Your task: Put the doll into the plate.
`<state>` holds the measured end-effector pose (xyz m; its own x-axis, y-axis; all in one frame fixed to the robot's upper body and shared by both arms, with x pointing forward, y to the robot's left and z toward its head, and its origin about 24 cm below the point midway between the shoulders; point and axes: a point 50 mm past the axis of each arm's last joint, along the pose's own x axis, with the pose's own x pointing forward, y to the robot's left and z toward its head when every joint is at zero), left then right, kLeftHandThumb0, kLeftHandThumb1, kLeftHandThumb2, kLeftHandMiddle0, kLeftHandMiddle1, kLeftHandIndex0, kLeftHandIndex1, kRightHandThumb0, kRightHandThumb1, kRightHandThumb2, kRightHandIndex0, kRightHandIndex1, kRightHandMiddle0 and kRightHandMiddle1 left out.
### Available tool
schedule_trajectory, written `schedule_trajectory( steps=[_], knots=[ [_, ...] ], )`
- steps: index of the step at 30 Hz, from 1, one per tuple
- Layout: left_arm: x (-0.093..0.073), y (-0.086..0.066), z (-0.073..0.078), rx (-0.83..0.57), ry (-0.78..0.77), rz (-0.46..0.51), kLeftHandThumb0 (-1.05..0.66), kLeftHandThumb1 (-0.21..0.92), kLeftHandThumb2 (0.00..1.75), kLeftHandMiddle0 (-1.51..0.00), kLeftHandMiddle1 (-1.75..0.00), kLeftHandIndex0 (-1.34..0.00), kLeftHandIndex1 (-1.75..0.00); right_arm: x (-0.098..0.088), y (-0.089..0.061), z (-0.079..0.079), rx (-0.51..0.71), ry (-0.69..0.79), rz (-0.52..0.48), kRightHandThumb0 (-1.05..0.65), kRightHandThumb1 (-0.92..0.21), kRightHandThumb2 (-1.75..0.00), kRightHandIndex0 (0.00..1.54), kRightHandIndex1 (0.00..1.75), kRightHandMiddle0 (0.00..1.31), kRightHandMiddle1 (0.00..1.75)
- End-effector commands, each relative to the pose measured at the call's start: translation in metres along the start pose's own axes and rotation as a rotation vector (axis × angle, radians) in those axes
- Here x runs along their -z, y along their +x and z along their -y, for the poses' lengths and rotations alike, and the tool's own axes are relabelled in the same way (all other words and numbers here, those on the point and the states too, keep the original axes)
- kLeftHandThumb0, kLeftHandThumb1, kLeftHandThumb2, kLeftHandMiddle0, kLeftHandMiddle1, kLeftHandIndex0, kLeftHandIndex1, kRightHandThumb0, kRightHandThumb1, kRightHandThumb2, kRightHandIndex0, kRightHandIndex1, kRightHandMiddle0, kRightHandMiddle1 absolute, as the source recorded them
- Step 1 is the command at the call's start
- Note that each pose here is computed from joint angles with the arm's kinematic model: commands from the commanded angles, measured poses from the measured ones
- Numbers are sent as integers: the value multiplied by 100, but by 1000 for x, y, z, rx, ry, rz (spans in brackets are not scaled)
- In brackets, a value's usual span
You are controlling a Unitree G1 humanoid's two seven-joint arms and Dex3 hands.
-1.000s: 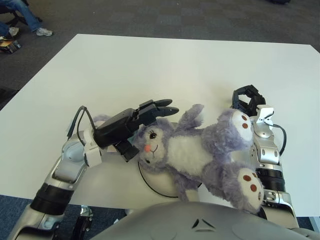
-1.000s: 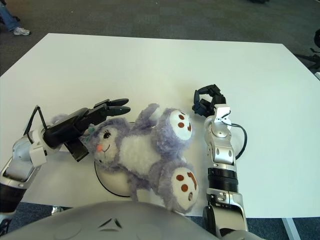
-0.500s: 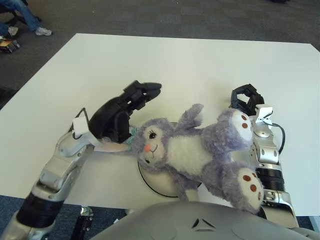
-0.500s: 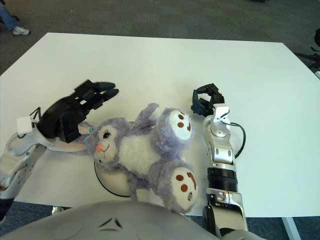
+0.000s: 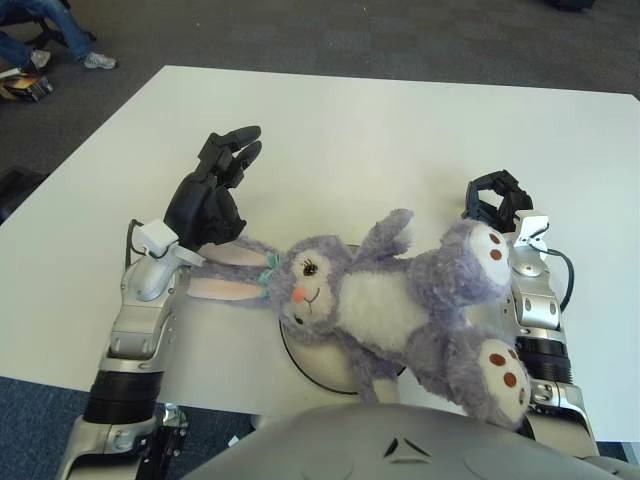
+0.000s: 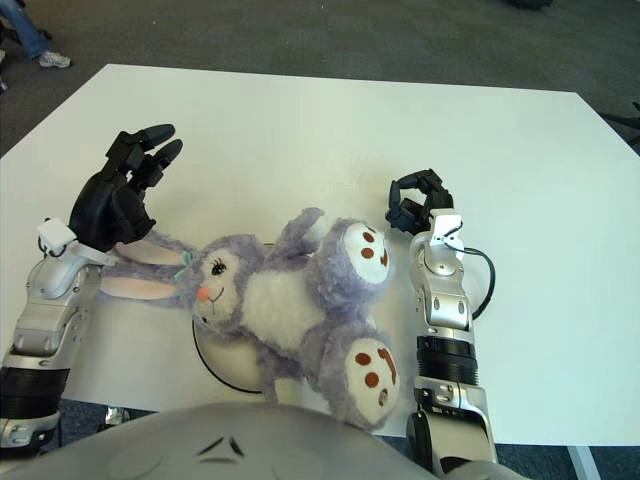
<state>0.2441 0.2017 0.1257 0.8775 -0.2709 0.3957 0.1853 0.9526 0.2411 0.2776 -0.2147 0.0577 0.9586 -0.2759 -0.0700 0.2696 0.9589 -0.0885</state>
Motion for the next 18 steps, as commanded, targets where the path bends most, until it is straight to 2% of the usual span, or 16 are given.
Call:
schedule_trajectory(
  steps=[1, 6, 8, 16, 18],
  knots=[
    [1, 5, -8, -50, 30, -3, -105, 92, 123, -27, -35, 0, -66, 22, -5, 1, -2, -15, -118, -42, -53, -105, 105, 175, 45, 175],
    [3, 9, -8, -69, 23, -2, -103, 92, 121, -27, -37, 0, -68, 22, -6, 2, -2, -15, -118, -42, -53, -105, 104, 175, 45, 175],
    [8, 13, -3, -83, -8, -3, -102, 92, 119, -27, -38, 0, -68, 22, -6, 2, -1, -15, -118, -42, -53, -105, 104, 175, 45, 175],
    [18, 14, 3, -107, -56, -37, -97, 92, 110, -26, -50, 0, -75, 22, -7, 3, 0, -14, -117, -42, -53, -104, 103, 175, 44, 175],
    [22, 14, 4, -117, -54, -56, -94, 92, 106, -26, -58, 0, -78, 23, -7, 3, 0, -12, -118, -42, -53, -104, 103, 175, 44, 175]
  ],
)
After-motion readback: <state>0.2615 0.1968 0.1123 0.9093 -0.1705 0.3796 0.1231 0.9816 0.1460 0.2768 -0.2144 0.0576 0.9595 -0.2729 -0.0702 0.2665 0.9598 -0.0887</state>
